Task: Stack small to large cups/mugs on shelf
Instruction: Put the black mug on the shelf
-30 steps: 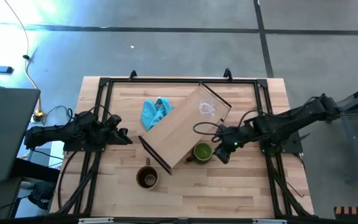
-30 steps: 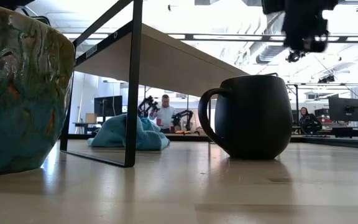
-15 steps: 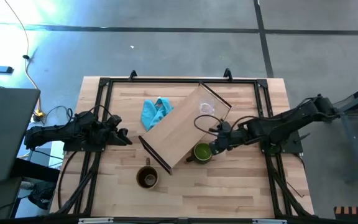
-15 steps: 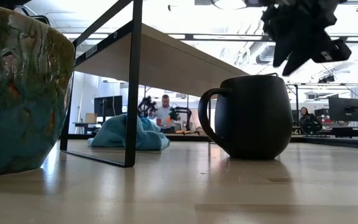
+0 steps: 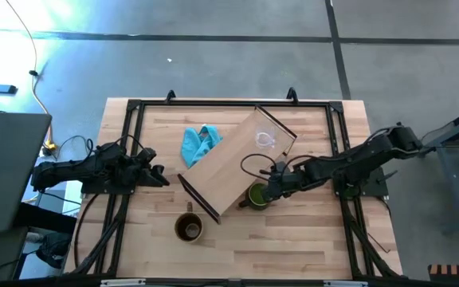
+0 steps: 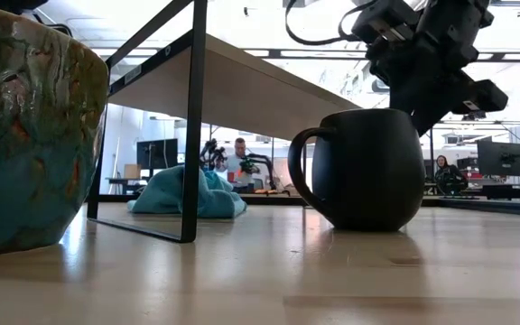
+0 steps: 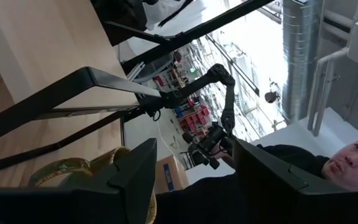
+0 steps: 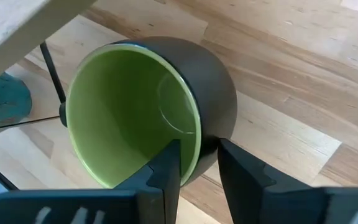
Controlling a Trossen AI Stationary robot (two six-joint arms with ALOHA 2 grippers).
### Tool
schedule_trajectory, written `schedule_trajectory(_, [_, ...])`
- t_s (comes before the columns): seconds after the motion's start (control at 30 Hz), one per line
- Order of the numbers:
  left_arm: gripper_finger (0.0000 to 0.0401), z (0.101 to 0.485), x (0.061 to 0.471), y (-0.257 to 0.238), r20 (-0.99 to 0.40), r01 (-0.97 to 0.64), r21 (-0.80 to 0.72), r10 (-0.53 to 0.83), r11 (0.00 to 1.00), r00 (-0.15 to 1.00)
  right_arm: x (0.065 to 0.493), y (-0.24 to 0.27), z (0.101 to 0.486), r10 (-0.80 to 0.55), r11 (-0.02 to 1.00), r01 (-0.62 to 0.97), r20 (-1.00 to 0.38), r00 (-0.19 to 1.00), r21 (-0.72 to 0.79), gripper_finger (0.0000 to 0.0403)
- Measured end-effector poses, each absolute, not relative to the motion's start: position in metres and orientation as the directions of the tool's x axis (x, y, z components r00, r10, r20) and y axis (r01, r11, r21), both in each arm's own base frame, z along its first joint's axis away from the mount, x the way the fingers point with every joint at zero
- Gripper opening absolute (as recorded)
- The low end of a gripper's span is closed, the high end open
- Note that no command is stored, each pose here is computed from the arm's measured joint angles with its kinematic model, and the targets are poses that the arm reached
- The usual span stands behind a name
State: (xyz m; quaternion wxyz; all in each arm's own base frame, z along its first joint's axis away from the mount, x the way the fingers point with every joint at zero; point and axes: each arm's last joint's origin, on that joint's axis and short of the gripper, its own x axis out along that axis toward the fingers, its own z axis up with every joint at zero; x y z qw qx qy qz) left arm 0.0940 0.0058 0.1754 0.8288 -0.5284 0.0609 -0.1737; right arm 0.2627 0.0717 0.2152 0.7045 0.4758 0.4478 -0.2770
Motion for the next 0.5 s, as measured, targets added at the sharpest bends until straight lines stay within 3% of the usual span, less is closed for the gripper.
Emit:
schedule_trajectory(0.27, [0.02, 0.175, 0.094, 0.0059, 0.079, 0.218, -0.901, -0.352, 0.374, 0.933, 0.2608, 0.0719, 0.2134, 0.055, 0.451, 0.799, -0.906, 0.42, 0.398, 0.001])
schedule_trajectory(0.5, [0.02, 0.1751, 0.094, 0.0059, 0.08, 0.217, -0.902, -0.35, 0.374, 0.934, 0.2585, 0.0734, 0.2126, 0.115, 0.493, 0.779, -0.916, 0.384, 0.388, 0.0007])
